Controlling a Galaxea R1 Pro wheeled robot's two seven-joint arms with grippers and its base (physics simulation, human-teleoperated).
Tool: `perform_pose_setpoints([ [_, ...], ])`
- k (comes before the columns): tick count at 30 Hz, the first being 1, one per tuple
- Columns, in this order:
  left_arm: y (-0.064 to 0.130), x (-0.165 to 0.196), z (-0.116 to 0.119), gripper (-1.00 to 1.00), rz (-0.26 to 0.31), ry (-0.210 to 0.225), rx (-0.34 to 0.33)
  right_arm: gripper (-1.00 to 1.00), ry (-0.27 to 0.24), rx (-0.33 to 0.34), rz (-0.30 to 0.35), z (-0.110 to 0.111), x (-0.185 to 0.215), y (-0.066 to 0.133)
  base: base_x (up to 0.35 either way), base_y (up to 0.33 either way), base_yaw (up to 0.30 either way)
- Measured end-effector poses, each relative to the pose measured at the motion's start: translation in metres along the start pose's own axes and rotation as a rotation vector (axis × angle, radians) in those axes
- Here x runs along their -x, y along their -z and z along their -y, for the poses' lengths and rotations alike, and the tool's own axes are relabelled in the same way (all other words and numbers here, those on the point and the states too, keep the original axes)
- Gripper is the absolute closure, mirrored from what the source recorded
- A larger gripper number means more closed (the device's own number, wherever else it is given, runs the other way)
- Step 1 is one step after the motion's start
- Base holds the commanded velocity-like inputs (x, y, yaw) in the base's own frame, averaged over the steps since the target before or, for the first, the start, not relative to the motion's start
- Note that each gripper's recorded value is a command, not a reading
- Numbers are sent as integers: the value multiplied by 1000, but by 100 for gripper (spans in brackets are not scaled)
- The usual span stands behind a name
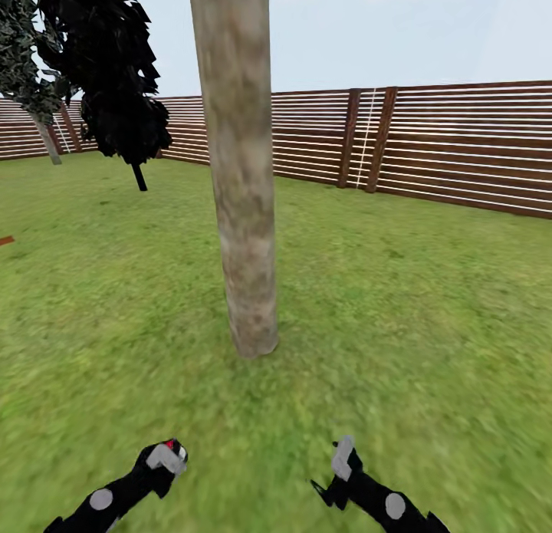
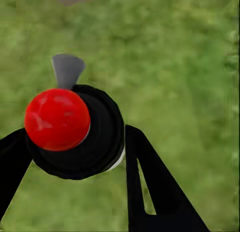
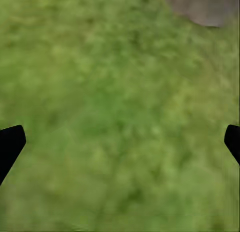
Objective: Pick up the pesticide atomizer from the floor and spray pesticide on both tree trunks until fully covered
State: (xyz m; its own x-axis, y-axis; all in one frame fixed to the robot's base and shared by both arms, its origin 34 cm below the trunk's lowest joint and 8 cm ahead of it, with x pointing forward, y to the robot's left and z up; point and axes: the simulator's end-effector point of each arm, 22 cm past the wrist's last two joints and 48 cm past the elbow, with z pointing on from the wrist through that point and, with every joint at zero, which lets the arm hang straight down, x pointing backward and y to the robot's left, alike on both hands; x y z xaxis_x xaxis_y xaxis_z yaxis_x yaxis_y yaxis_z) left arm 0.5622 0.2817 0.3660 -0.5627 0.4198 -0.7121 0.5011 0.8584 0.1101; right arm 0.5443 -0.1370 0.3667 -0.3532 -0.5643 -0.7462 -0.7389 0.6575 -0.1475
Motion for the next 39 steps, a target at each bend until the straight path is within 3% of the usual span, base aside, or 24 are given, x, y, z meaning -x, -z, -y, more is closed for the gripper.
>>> perform_pose_setpoints([
  [1, -6, 18, -2, 100, -15, -42, -68, -100, 35, 82, 16, -6, 19, -3, 0, 0, 0],
  [5, 2, 10, 39, 100, -137, -230, -358, -100, 113, 238, 65, -5, 67, -5, 0, 0, 0],
  [8, 8, 13, 47, 100, -173, -307, -454, -100, 130, 316, 57, -6, 80, -3, 0, 0, 0],
  [10, 10, 14, 52, 100, -184, -331, -492, -100, 134, 348, 53, -8, 84, -2, 0, 0, 0],
  [15, 9, 18, 65, 100, -181, -337, -522, -100, 140, 375, 56, -15, 90, -3, 0, 0, 0],
  [16, 9, 19, 66, 100, -180, -337, -524, 100, 141, 383, 57, -17, 90, -3, 0, 0, 0],
  [23, 2, 30, 113, 100, -168, -390, -602, 100, 156, 409, 90, -26, 110, -4, 0, 0, 0],
  [26, -2, 39, 136, 100, -153, -399, -631, 100, 160, 435, 117, -40, 125, -8, 0, 0, 0],
  [30, -7, 48, 170, 100, -155, -456, -677, 100, 162, 469, 129, -53, 133, -8, 0, 0, 0],
  [39, -18, 80, 188, 100, -141, -479, -680, 100, 160, 474, 137, -57, 137, -9, 0, 0, 0],
])
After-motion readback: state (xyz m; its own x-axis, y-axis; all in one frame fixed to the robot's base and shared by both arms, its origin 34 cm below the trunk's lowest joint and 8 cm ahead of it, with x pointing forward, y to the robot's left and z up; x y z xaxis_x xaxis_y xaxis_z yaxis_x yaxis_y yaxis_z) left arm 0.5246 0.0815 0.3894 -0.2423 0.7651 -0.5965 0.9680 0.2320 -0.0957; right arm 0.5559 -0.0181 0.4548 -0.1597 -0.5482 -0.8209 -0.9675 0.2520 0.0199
